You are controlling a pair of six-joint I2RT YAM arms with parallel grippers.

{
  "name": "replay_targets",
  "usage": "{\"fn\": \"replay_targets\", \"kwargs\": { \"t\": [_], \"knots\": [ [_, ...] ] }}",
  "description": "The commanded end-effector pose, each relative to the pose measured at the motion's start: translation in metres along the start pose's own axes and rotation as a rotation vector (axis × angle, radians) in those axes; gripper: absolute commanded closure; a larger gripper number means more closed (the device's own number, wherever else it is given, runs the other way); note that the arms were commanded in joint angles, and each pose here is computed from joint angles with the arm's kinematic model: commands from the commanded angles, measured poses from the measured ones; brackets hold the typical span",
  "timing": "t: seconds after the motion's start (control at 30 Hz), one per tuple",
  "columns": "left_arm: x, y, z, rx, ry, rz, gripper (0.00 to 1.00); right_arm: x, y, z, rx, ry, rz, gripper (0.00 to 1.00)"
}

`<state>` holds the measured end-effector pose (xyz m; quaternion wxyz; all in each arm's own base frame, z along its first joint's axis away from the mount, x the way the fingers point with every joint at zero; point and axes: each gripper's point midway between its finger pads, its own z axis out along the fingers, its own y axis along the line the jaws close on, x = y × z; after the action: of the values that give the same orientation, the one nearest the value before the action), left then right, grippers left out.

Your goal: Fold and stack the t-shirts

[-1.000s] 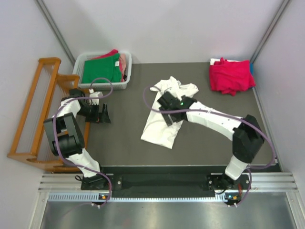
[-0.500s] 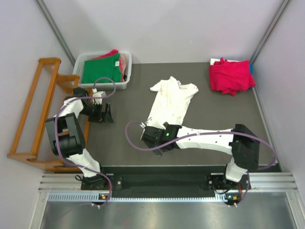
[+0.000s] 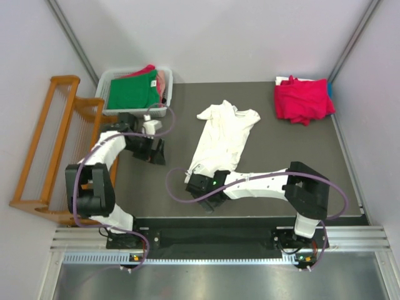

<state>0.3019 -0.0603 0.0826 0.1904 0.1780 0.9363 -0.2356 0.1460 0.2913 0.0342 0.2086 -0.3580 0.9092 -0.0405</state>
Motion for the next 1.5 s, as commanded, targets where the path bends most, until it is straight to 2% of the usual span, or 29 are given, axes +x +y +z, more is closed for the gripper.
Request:
{"fn": "replay_targets", "kwargs": {
  "t": [0.0,0.17,0.3,0.47,0.63,1.07,1.27,1.47],
  "knots": [
    [0.009,-0.054,0.010,0.056,0.028,0.120,0.02,-0.008,0.003,-0.001,-0.009,-0.043,0.056,0.13],
    [0.009,-0.069,0.015,0.049,0.041,0.167,0.02,-0.007,-0.020,-0.002,0.022,-0.050,0.185,0.15],
    [0.015,-0.070,0.028,0.051,0.097,0.154,0.02,-0.019,-0.034,-0.007,0.000,-0.098,0.310,0.18],
    [0.014,-0.086,0.048,0.096,0.152,0.147,0.02,-0.031,-0.042,-0.008,0.012,-0.133,0.370,0.20],
    [0.020,-0.109,0.063,0.137,0.210,0.197,0.02,-0.040,-0.038,-0.008,-0.006,-0.145,0.386,0.22],
    [0.014,-0.107,0.080,0.132,0.224,0.221,0.02,-0.037,-0.029,0.004,-0.019,-0.110,0.395,0.34],
    [0.013,-0.115,0.085,0.167,0.239,0.224,0.02,-0.033,-0.025,0.013,-0.028,-0.090,0.397,0.34],
    [0.030,-0.127,0.087,0.183,0.280,0.253,0.02,-0.032,-0.029,0.017,-0.037,-0.093,0.421,0.35]
  ]
}}
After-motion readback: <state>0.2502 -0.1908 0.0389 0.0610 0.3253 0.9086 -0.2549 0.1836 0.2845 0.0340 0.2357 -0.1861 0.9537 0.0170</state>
